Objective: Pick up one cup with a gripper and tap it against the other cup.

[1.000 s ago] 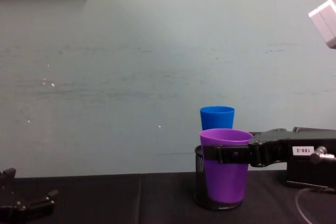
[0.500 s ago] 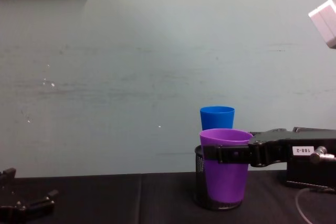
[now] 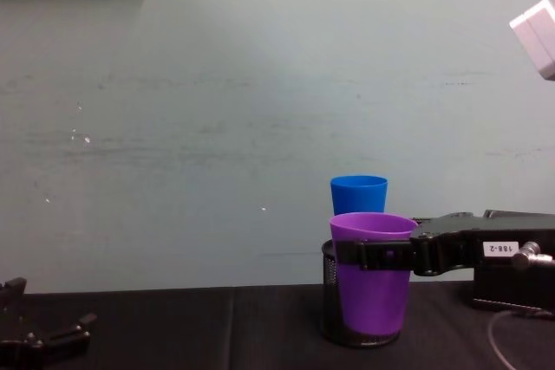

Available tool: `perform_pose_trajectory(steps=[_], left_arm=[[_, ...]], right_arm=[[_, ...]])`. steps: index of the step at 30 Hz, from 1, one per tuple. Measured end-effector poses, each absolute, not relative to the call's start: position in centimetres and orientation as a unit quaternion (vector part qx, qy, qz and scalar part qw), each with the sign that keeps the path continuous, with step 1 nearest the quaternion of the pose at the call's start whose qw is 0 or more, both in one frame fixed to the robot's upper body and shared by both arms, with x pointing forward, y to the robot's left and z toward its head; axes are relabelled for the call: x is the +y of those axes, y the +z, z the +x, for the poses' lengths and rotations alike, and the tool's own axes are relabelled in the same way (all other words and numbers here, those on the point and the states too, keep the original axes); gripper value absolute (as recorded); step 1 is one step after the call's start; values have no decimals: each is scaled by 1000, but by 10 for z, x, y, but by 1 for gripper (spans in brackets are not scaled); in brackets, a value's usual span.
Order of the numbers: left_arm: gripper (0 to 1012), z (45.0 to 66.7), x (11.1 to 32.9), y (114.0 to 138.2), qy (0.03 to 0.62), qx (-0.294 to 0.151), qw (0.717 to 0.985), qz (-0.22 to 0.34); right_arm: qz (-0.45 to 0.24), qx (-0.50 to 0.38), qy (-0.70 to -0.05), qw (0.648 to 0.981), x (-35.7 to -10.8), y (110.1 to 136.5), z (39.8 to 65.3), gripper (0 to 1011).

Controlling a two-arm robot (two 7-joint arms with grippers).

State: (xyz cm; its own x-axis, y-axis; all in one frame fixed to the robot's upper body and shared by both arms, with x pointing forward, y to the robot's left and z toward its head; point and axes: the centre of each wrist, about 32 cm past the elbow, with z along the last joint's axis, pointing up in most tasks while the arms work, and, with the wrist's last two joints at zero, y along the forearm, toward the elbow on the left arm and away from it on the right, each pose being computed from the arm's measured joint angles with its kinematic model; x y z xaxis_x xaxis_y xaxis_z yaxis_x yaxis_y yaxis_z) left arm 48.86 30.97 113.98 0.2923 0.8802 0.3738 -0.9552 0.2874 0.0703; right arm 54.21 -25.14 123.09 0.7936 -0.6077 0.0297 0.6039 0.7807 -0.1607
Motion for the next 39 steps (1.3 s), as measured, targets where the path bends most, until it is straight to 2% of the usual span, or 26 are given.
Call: perform_pose_trajectory(steps=[39], left_arm=[[1000, 489, 310, 1140, 580, -132, 791, 141]], right_arm=[[-81, 12, -321, 944, -251, 1231, 542, 734]])
